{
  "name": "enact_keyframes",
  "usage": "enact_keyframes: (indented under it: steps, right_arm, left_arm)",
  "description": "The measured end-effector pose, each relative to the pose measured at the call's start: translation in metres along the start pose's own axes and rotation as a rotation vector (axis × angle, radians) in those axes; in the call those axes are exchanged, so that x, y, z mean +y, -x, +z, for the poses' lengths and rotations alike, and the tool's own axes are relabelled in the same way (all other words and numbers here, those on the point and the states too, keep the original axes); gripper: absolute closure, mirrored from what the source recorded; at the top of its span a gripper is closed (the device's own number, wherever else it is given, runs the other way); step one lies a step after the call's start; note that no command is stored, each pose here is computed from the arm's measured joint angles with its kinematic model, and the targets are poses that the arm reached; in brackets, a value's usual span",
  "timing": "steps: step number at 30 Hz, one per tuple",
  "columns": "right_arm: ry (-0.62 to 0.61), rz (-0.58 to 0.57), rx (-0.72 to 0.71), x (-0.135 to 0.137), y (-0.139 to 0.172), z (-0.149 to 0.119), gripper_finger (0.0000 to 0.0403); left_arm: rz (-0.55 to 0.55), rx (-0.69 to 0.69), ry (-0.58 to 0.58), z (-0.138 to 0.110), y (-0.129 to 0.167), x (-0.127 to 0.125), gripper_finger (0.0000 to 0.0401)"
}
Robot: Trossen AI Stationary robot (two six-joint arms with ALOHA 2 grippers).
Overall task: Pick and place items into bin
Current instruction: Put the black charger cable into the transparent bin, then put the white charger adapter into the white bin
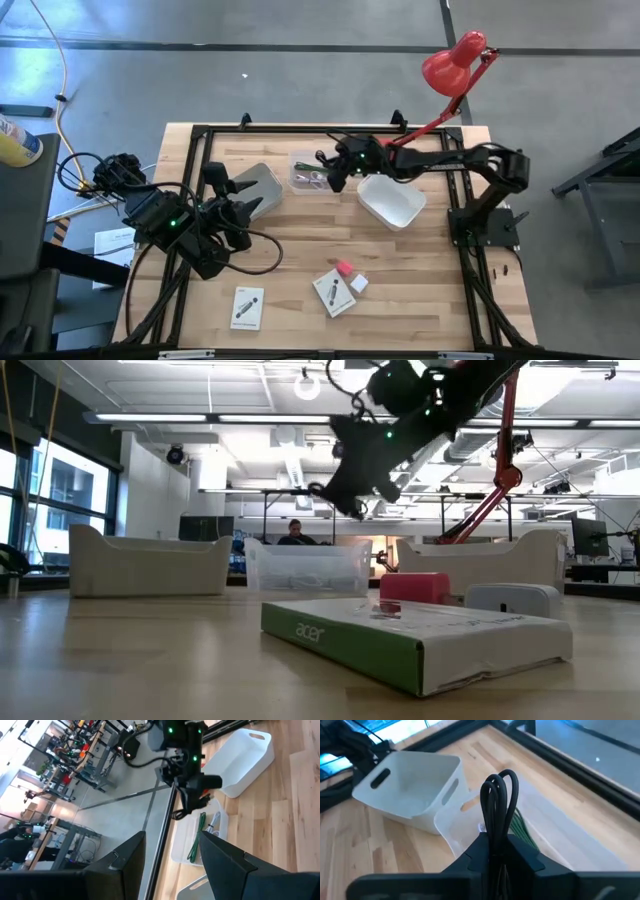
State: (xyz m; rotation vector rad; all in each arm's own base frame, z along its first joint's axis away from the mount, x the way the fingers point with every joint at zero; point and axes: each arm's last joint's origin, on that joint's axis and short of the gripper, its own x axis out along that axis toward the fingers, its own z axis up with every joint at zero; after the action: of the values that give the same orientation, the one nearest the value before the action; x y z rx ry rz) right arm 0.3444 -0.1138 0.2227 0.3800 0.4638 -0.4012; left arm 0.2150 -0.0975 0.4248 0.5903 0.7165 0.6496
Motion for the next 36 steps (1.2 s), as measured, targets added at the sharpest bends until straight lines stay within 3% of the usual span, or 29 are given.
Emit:
enact_keyframes:
  steps: [5, 14, 25, 31, 36]
  right_arm:
    - [-0.007, -0.009, 0.035, -0.008, -0.013, -0.008, 0.0342]
    - [-0.010, -0.020, 0.048, -0.016, -0.026, -0.016, 0.0358]
    - [0.022, 0.000, 0.009, -0.015, -0.026, -0.012, 0.0275]
    - [0.052, 0.129, -0.006, -0.007, -0.014, -0.002, 0.0247]
    - [0.091, 0.256, -0.005, 0.008, 0.009, 0.009, 0.0250]
  left_arm:
    - [0.000, -0.001, 0.003, 0.000, 0.000, 0.000, 0.0229]
    - [0.022, -0.020, 0.024, 0.002, 0.000, 0.000, 0.0229]
    - [0.024, -0.022, 0.027, 0.002, 0.000, 0.000, 0.0229]
    - [0.024, -0.022, 0.026, 0.002, 0.000, 0.000, 0.0229]
    - [0.045, -0.029, 0.024, 0.003, 0.000, 0.001, 0.0229]
